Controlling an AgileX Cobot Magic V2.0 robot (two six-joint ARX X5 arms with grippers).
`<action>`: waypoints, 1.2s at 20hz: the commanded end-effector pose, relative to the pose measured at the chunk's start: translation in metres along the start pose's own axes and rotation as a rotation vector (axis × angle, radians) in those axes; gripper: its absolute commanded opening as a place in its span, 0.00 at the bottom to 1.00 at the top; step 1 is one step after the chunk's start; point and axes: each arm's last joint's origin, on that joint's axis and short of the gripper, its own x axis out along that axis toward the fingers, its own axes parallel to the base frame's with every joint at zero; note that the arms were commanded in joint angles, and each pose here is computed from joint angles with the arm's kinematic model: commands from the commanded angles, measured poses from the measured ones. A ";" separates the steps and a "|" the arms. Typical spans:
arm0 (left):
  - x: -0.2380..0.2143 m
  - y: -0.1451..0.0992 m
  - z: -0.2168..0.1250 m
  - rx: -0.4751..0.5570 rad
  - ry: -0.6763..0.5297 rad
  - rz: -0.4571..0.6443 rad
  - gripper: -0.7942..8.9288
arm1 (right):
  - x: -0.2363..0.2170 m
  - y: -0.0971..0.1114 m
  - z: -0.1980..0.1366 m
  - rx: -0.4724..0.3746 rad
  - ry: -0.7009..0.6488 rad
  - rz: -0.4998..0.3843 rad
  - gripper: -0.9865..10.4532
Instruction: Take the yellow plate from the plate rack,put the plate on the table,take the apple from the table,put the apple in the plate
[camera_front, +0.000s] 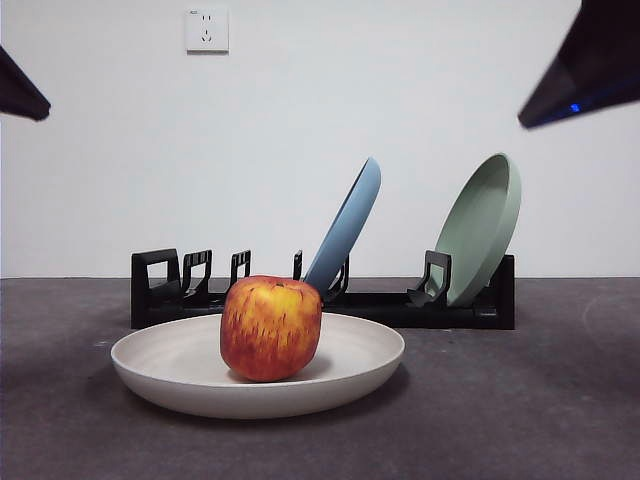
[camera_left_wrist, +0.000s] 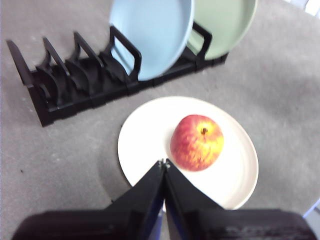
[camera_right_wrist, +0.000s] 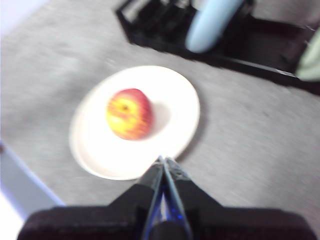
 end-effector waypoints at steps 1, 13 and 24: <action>0.001 0.001 -0.002 -0.022 0.008 0.003 0.07 | 0.003 -0.001 -0.001 0.015 -0.006 -0.025 0.09; 0.001 0.001 -0.003 -0.022 0.019 0.009 0.08 | 0.003 -0.001 -0.001 0.015 -0.005 -0.025 0.09; -0.056 0.022 -0.014 0.168 -0.350 0.367 0.08 | 0.003 -0.001 -0.001 0.015 -0.005 -0.025 0.09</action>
